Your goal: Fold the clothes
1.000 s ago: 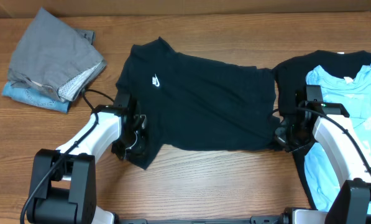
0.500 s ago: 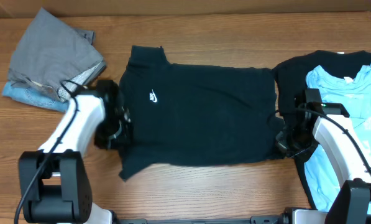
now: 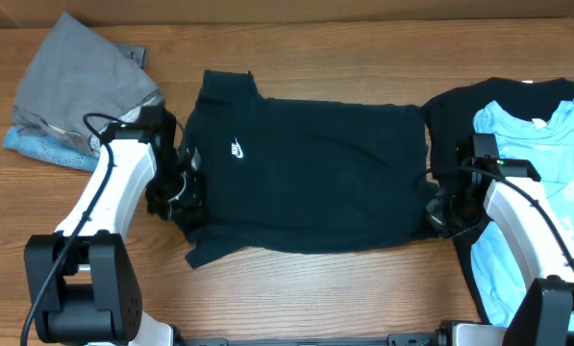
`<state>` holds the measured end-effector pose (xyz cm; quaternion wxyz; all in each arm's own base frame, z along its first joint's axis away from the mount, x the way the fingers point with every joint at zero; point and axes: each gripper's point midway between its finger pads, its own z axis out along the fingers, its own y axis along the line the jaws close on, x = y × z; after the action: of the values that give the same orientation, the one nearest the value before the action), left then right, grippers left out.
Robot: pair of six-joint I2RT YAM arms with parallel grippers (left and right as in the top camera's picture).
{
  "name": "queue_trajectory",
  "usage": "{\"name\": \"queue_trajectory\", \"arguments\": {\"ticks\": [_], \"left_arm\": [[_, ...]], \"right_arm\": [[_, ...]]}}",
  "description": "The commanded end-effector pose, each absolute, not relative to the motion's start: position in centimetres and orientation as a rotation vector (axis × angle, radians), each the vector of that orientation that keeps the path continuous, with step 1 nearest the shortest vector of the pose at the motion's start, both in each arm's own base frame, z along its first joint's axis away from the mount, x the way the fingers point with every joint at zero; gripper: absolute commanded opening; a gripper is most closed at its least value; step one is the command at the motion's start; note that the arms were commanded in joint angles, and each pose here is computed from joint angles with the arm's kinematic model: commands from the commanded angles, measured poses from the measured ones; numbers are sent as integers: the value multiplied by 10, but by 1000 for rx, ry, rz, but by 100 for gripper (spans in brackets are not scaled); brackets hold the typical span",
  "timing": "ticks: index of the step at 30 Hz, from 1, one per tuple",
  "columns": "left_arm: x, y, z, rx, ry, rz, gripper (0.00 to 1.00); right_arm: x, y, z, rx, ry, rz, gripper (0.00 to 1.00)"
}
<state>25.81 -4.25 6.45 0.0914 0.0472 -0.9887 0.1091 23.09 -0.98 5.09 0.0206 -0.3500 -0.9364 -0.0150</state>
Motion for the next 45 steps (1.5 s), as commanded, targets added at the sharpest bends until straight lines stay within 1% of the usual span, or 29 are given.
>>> {"name": "queue_trajectory", "arguments": {"ticks": [1, 7, 10, 15, 19, 21, 22, 24, 25, 29, 32, 35, 38, 40, 45], "left_arm": [[233, -51, 65, 53, -2836, 344, 37], [207, -55, 38, 104, -2775, 316, 37], [201, -56, 19, 119, -2786, 309, 37], [209, -36, -9, 247, -2881, 133, 38], [212, -36, -18, 288, -2912, 137, 39], [207, -36, -19, 286, -2896, 136, 36], [202, -36, -19, 285, -2880, 136, 27], [193, -38, -17, 283, -2841, 142, 8], [190, -42, -15, 272, -2823, 168, 4], [177, -61, 0, 237, -2736, 337, 4], [176, -71, 24, 222, -2676, 448, 4], [180, -72, 52, 220, -2659, 481, 4], [191, -69, 73, 212, -2696, 487, 4], [205, -69, 82, 199, -2758, 501, 4], [228, -58, 73, 222, -2866, 421, 4]], "right_arm": [[239, -14, 57, -1116, -2935, -46, 4], [240, -14, 57, -1118, -2940, -49, 4], [240, -14, 57, -1118, -2941, -48, 4], [242, -14, 57, -1121, -2949, -53, 4], [242, -15, 57, -1121, -2950, -53, 4], [242, -15, 57, -1121, -2950, -53, 4], [242, -14, 57, -1121, -2950, -53, 4], [242, -15, 57, -1121, -2950, -53, 4], [243, -15, 57, -1121, -2950, -53, 4], [243, -15, 57, -1122, -2953, -55, 4], [242, -14, 57, -1119, -2947, -52, 4], [236, -14, 57, -1111, -2925, -42, 4], [229, -11, 57, -1091, -2898, -47, 4], [224, -10, 58, -1084, -2879, -42, 4], [216, -10, 58, -1075, -2852, -29, 4]]}}
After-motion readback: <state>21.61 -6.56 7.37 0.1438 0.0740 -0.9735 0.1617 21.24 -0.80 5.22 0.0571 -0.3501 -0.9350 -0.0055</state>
